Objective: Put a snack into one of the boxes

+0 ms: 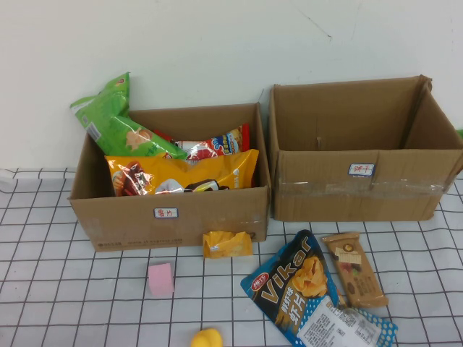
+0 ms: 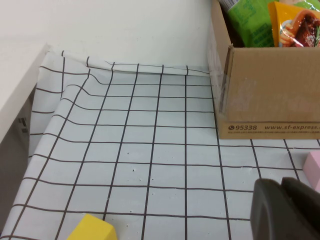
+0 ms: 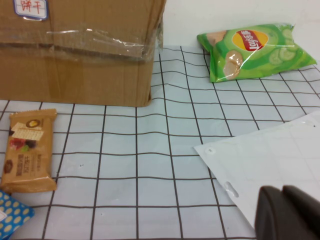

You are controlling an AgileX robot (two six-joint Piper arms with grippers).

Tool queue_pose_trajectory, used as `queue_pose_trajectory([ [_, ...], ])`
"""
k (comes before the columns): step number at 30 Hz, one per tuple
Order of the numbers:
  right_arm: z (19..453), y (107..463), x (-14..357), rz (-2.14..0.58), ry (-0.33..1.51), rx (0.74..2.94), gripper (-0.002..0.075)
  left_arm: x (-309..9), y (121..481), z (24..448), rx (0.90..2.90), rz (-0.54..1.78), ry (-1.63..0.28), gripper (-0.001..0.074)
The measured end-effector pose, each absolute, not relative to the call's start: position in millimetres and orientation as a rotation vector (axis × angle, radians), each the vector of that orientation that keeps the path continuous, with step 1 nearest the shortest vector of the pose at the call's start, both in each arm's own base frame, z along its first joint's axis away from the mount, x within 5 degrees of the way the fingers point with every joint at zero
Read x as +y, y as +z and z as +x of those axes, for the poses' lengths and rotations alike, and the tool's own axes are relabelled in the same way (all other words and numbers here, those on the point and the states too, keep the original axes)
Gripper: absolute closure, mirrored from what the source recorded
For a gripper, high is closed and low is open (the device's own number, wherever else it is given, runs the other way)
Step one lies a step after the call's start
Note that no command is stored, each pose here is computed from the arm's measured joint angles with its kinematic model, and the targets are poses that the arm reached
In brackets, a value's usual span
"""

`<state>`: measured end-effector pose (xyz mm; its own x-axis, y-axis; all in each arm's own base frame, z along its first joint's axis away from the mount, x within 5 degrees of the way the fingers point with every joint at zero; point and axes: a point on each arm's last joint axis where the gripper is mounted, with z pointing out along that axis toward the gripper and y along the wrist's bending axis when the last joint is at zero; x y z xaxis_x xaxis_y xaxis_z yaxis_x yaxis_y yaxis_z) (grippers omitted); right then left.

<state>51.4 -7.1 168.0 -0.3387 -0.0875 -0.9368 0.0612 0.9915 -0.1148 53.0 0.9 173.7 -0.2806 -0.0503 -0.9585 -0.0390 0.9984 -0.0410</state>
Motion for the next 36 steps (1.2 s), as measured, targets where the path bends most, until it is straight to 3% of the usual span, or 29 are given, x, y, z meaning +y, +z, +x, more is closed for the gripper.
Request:
queue_pose_trajectory([
  [21, 51, 168, -6, 0.001, -0.119, 1.912, 0.0727, 1, 174, 53, 1.856, -0.065, -0.011, 0.0736],
  [25, 52, 168, 2, 0.16, 0.125, 1.897, 0.0727, 1, 174, 53, 1.856, -0.065, -0.011, 0.0736],
  [29, 52, 175, 19, 0.555, 0.687, 1.798, 0.0727, 1, 174, 53, 1.856, -0.065, -0.011, 0.0736],
  [31, 53, 177, 21, 0.602, 0.769, 1.768, 0.0727, 1, 174, 53, 1.856, -0.065, -0.011, 0.0736],
  [36, 54, 181, 20, 0.597, 0.779, 1.721, 0.0727, 1, 174, 53, 1.856, -0.065, -0.011, 0.0736],
])
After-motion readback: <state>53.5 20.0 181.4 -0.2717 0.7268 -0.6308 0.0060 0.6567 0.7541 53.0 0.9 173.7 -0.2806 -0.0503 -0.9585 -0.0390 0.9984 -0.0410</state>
